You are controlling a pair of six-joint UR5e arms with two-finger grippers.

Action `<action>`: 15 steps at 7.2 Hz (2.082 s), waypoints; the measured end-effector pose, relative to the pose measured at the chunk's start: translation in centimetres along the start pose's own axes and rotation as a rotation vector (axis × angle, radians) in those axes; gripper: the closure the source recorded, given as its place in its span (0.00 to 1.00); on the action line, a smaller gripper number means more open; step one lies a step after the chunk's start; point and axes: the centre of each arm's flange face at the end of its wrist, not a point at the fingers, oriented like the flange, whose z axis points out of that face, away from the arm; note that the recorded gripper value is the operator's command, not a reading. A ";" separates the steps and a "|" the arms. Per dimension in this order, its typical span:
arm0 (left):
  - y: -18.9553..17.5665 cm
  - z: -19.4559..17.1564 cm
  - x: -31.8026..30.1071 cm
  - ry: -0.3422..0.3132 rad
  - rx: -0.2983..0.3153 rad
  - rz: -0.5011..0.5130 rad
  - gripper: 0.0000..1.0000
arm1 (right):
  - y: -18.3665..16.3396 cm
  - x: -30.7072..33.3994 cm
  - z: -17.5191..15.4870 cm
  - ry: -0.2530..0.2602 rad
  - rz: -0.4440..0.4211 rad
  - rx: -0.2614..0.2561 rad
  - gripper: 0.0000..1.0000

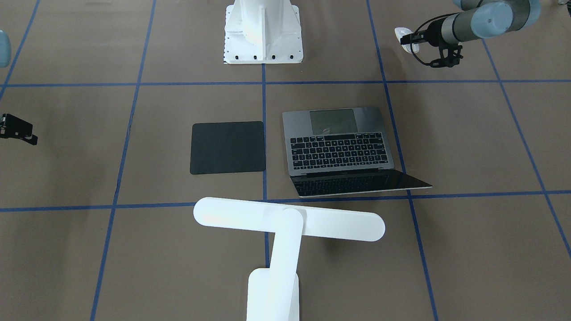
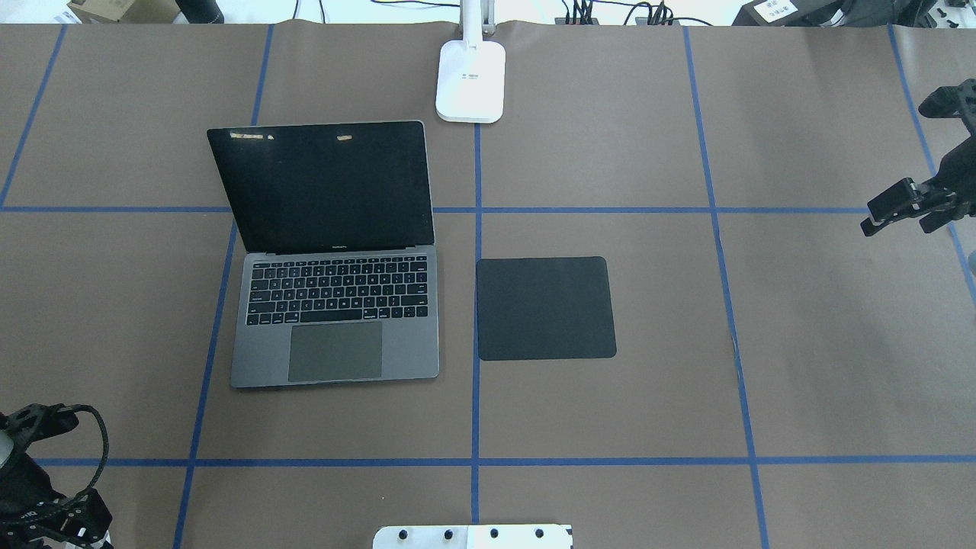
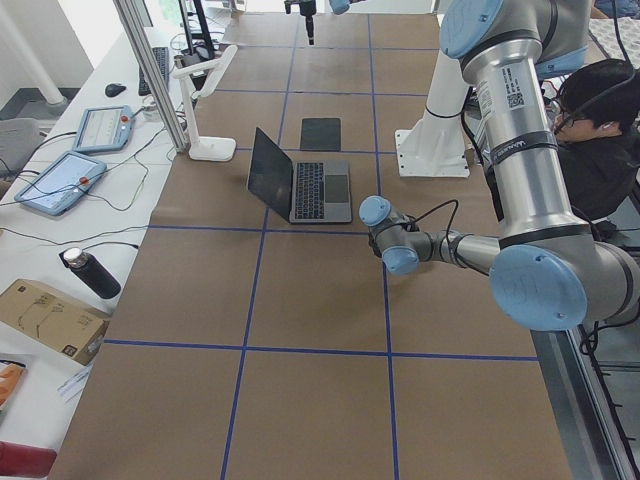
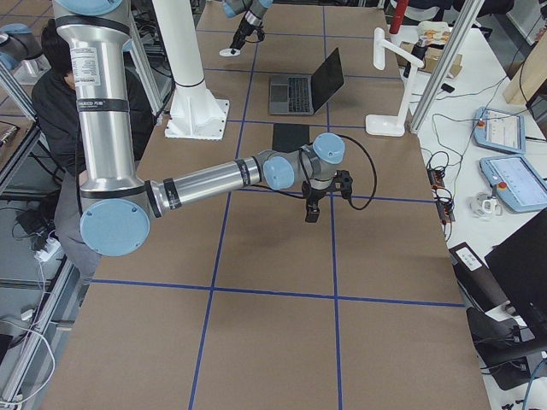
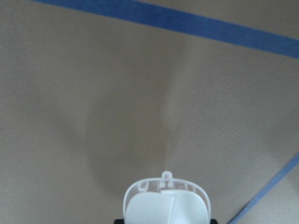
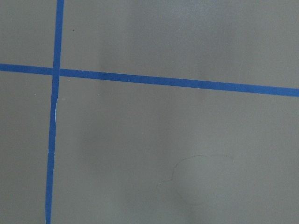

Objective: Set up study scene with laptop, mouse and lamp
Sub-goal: 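Carry the white mouse toward the laptop with the left gripper, then move the white mouse past the laptop keyboard toward the black pad with the left gripper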

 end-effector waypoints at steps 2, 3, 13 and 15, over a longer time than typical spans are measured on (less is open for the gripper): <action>0.4 -0.5 5.3 0.050 -0.008 0.010 0.58 | 0.1 0.2 0.1 0.002 0.003 -0.003 0.01; 0.1 -0.9 8.6 0.072 -0.002 0.016 0.58 | 0.1 0.3 0.2 0.003 0.004 -0.003 0.01; -7.5 -9.5 42.6 0.185 0.193 0.011 0.59 | 0.1 1.1 0.9 0.016 0.019 -0.015 0.01; -9.8 -9.5 47.9 0.181 0.239 0.000 0.59 | 0.2 1.2 1.1 0.013 0.023 -0.020 0.01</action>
